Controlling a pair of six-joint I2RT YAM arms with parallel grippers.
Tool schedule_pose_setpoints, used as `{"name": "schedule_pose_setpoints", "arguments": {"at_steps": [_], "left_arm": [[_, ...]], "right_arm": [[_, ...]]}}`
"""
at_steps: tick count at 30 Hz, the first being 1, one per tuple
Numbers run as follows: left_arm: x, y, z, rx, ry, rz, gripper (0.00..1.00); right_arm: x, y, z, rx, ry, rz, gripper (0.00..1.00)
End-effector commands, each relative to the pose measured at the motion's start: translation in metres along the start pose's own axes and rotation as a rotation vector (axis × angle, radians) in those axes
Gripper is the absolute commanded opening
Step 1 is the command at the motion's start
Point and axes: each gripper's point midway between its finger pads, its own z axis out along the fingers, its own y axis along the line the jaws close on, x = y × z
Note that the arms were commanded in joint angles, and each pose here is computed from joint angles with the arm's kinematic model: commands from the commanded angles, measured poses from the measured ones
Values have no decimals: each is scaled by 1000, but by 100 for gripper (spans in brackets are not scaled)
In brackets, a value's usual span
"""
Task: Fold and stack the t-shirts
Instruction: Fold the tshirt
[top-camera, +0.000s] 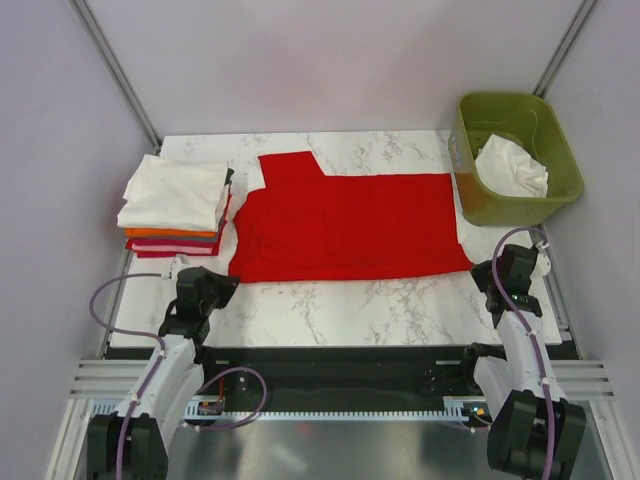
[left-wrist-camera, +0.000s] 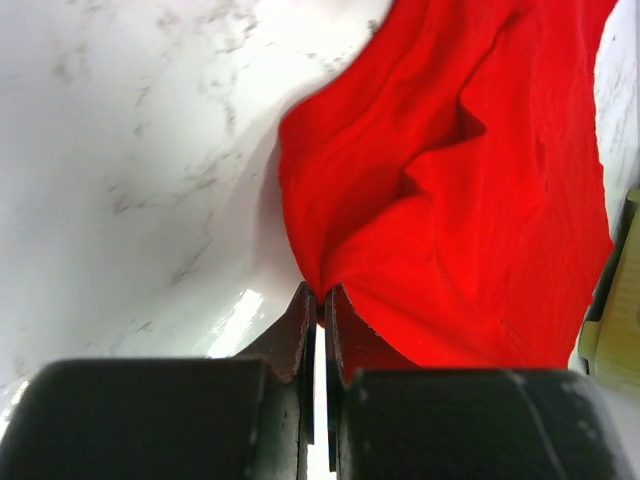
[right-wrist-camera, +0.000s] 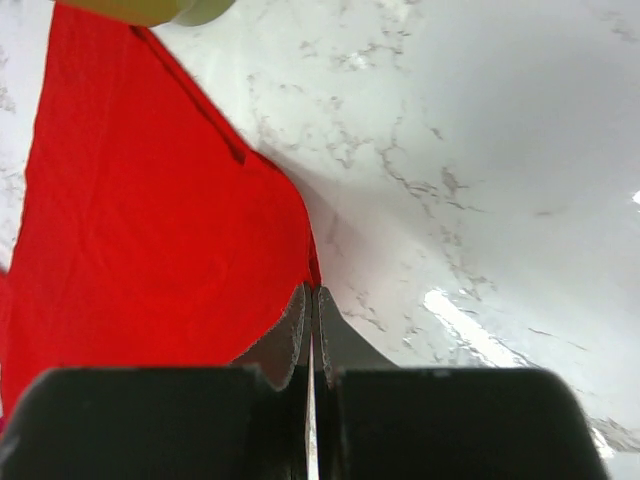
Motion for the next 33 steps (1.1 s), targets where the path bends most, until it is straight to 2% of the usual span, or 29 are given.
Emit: {"name": "schedule_pose_setpoints", "arguments": {"at_steps": [1,8,9,10,11,12,14,16,19,20,21,23,25,26,27,29,33], "left_arm": [[-6,19,-3,-62,-69,-41,2],[6,35,-9,-117,-31,-70,3],[8,35,-9,-115,-26,-76,11],[9,35,-9,-111,-22,-76,17],[9,33,-9,-104,-16,-75,22],[10,33,-10,-107,-10,-66,36],[5,24,-14,-86,-14,-58,56],[4,21,-19,-85,-6,-42,64],[-16,-17,-36,3,-36,-1,70],[-22,-25,-41,22,-49,18,80],[-29,-35,-47,44,-68,51,82],[-48,-63,-62,107,-108,94,83],[-55,-76,-65,121,-107,144,84],[-60,-99,-71,189,-100,167,84],[-57,-100,-63,174,-67,202,84],[-60,-126,-62,255,-39,247,83],[-60,-150,-44,309,20,341,83]], "right_arm": [[-8,-30,-4,140,-56,-20,0],[19,-63,-4,232,1,16,2],[22,-65,-5,232,5,20,6],[23,-65,-6,219,-2,29,19],[22,-65,-8,214,-14,33,28],[16,-62,-12,199,-42,35,45],[2,-56,-19,181,-105,23,54],[-14,-39,-30,117,-159,4,59],[-28,-12,-40,18,-181,-54,60],[-31,-2,-42,-13,-178,-77,60],[-33,7,-43,-44,-168,-119,59],[-38,28,-44,-93,-145,-176,55],[-33,43,-39,-122,-89,-242,51],[-36,58,-41,-163,-85,-275,50],[-33,63,-34,-159,-60,-298,47],[-27,87,-36,-214,-35,-351,46],[-21,103,-27,-201,-22,-424,47]]}}
